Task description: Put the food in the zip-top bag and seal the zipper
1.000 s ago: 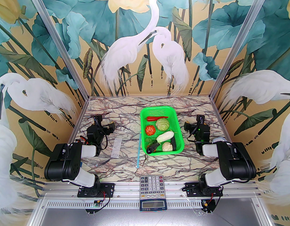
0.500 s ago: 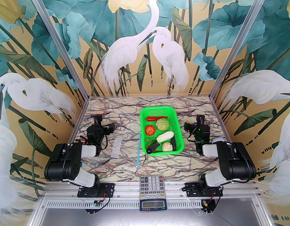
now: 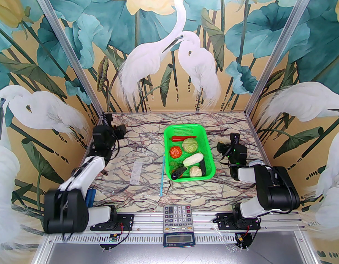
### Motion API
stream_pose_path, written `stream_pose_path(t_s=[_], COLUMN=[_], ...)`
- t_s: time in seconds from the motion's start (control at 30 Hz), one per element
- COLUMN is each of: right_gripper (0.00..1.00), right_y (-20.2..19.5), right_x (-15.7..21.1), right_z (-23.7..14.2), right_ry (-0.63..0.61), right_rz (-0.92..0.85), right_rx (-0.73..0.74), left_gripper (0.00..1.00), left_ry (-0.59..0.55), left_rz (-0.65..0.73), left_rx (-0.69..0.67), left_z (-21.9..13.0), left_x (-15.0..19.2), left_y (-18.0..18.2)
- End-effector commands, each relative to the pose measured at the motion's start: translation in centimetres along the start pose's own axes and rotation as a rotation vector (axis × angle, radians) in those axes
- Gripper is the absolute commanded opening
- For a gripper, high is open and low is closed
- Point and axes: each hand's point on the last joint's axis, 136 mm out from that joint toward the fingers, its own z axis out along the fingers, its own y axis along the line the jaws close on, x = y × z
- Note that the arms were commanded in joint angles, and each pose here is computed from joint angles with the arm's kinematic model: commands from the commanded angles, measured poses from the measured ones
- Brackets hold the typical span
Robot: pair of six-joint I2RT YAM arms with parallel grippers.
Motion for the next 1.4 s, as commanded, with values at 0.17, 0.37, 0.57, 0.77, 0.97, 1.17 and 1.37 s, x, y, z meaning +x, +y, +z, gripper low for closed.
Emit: stream_pose_path(t_s=[0.17,0.37,0.57,0.77,0.97,1.17,1.37], right_gripper=[0.45,0.5,0.52,0.56,0.58,0.59,0.6], right_y=[0.9,4.1,7.9,11.1,11.1,11.3,11.5], right_x=[-9.5,-11.9,-12.7,-13.2,-13.0,-12.7,-12.5], right_z=[-4.4,-6.6,-7.5,-8.5,-9.0,-9.1,-9.2], right_ry=[0.18,0.258,0.331,0.353,0.368,0.382,0.389], right_rz=[0.245,0.302,0.317,0.283,0.241,0.227,0.21], right_rx=[0.017,-0.041,-0.152,-0.235,-0.243,-0.258,-0.272], left_gripper=[0.42,0.4,0.4,0.42,0.44,0.44,0.41], left_ry=[0.48,0.656,0.69,0.736,0.735,0.755,0.792], left_rz=[0.021,0.021,0.02,0.055,0.019,0.043,0.068], left_rx=[-0.047,-0.019,0.048,0.034,0.054,0.076,0.029], left_z=[-7.2,-11.8,-12.5,-11.4,-10.5,-9.7,-9.1], left_x=[13.8,21.3,24.9,27.3,28.1,28.8,30.1], left_y=[-6.4,-9.5,-13.3,-15.2,-16.6,-18.0,-17.8])
